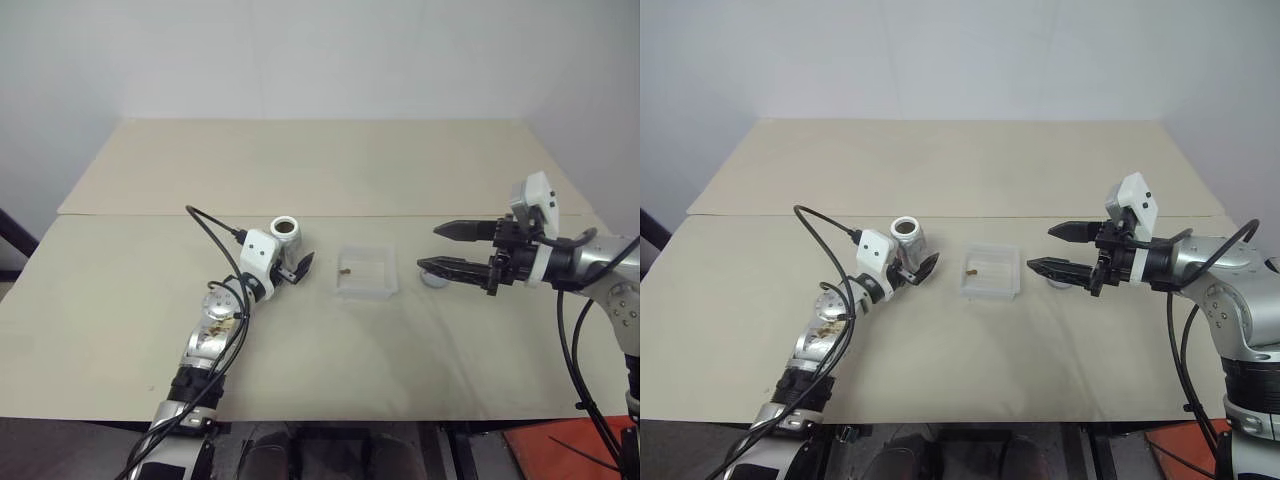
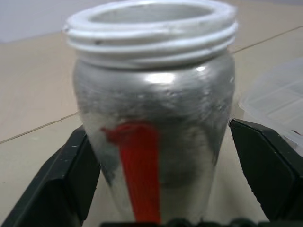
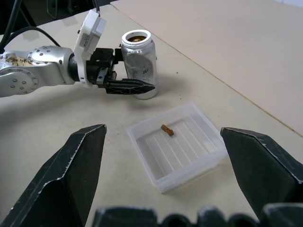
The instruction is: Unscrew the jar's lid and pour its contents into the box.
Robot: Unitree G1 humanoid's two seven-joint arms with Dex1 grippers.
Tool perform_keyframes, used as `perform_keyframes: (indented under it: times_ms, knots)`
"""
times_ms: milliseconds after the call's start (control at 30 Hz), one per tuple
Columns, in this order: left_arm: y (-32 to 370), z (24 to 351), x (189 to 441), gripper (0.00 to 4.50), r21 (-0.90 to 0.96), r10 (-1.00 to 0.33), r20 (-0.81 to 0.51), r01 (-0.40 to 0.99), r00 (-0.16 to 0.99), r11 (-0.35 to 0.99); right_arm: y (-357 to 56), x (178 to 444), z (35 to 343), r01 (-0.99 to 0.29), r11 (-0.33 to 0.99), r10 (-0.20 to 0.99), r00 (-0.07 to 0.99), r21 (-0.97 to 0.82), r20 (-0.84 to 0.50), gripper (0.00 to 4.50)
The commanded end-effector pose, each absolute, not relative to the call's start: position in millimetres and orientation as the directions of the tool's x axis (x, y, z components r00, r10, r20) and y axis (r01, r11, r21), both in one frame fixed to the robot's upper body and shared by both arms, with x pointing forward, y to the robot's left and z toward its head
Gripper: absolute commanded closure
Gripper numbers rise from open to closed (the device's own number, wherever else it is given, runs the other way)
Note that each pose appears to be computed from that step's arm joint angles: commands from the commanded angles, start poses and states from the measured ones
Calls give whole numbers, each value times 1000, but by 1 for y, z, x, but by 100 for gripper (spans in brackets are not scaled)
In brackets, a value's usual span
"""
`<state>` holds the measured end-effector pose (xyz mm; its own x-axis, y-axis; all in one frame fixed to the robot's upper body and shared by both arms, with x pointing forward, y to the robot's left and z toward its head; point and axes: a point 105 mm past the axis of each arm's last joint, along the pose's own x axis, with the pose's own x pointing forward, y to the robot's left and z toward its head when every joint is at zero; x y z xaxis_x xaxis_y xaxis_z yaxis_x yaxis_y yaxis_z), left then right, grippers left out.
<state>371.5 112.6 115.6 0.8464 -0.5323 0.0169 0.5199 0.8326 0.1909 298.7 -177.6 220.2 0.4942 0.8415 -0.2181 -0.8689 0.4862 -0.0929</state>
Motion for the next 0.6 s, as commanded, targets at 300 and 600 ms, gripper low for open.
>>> perform_keyframes:
  times_ms: [300, 600]
  knots:
    - [167, 171, 316, 6, 335, -665, -41, 638, 745, 694, -180, 289, 226, -872, 463, 846, 489, -161, -213, 0]
    - [184, 223, 276, 6, 366, -876, -160, 851, 456, 376, -191, 285, 226, -869, 465, 839, 493, -167, -232, 0]
